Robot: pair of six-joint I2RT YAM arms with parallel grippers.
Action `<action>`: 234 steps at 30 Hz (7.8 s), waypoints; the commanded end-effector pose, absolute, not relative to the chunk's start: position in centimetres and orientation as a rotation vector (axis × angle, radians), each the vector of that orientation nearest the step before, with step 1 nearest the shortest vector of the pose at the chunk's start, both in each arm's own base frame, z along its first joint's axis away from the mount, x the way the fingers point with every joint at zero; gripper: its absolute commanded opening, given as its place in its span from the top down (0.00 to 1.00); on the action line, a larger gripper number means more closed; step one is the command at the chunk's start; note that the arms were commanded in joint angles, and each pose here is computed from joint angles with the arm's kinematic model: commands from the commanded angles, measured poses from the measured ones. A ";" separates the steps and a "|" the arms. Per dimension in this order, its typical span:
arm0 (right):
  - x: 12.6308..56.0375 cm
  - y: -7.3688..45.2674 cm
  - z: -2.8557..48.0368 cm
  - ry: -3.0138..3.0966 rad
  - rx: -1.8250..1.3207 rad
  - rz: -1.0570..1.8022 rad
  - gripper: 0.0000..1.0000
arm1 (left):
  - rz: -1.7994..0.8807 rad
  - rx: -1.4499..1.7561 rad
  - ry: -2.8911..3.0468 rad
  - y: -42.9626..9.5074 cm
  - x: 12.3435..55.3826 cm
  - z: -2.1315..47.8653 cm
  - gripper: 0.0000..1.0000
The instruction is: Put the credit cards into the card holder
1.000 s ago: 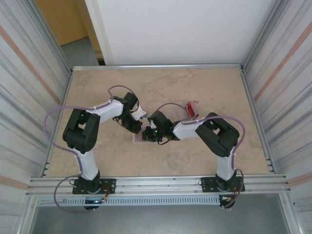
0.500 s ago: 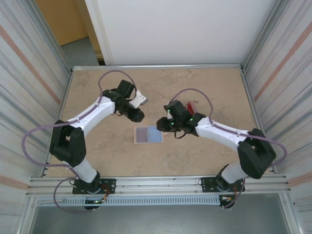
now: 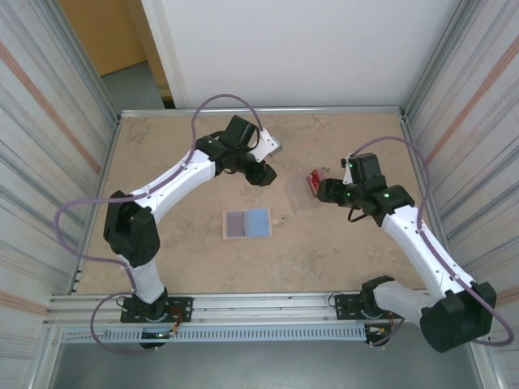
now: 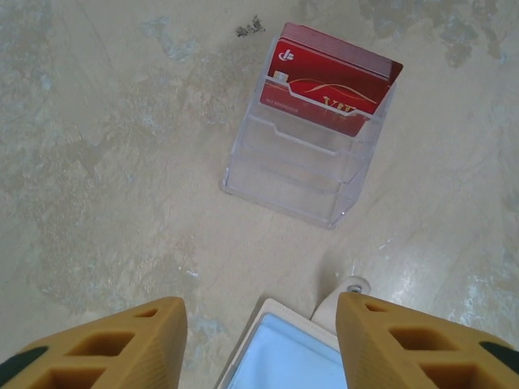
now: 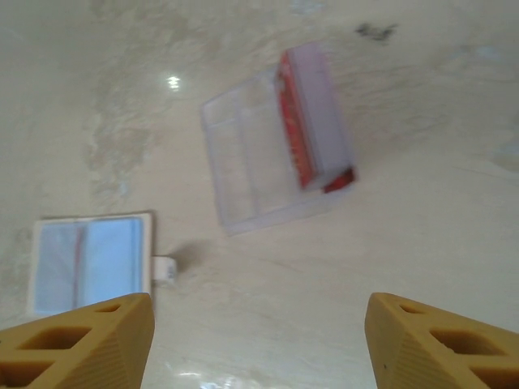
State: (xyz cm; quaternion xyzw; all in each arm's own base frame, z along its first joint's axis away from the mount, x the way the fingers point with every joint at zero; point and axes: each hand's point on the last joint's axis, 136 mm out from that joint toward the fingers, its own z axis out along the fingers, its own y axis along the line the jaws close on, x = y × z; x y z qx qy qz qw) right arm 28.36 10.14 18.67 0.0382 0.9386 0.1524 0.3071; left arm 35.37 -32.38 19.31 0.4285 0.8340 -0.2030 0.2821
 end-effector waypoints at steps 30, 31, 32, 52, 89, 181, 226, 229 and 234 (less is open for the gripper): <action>36.3 7.8 14.3 2.599 -0.011 0.508 0.32 | -0.521 1.240 2.400 -40.0 38.6 11.2 0.23; 36.7 8.0 14.1 2.604 -0.023 0.505 0.32 | -0.520 1.243 2.402 -40.1 38.6 11.0 0.23; 36.9 8.2 13.9 2.610 -0.034 0.498 0.32 | -0.520 1.245 2.404 -40.2 38.7 10.8 0.23; 40.2 9.9 10.6 2.672 -0.089 0.510 0.38 | -0.494 1.278 2.487 -40.4 39.1 5.5 0.25; 39.6 10.2 6.9 2.791 -0.172 0.340 0.39 | -0.487 1.302 2.539 -39.6 38.0 3.6 0.28; 38.0 9.1 9.4 2.772 -0.238 0.190 0.42 | -0.453 1.329 2.536 -39.2 37.6 3.2 0.28; 37.7 9.6 11.4 2.739 -0.272 0.210 0.70 | -0.450 1.334 2.536 -39.2 37.5 3.1 0.28; 37.6 9.6 11.6 2.736 -0.277 0.205 0.72 | -0.447 1.333 2.537 -39.1 37.6 3.1 0.28; 37.6 9.8 11.6 2.736 -0.282 0.211 0.78 | -0.448 1.334 2.540 -39.1 37.5 3.0 0.28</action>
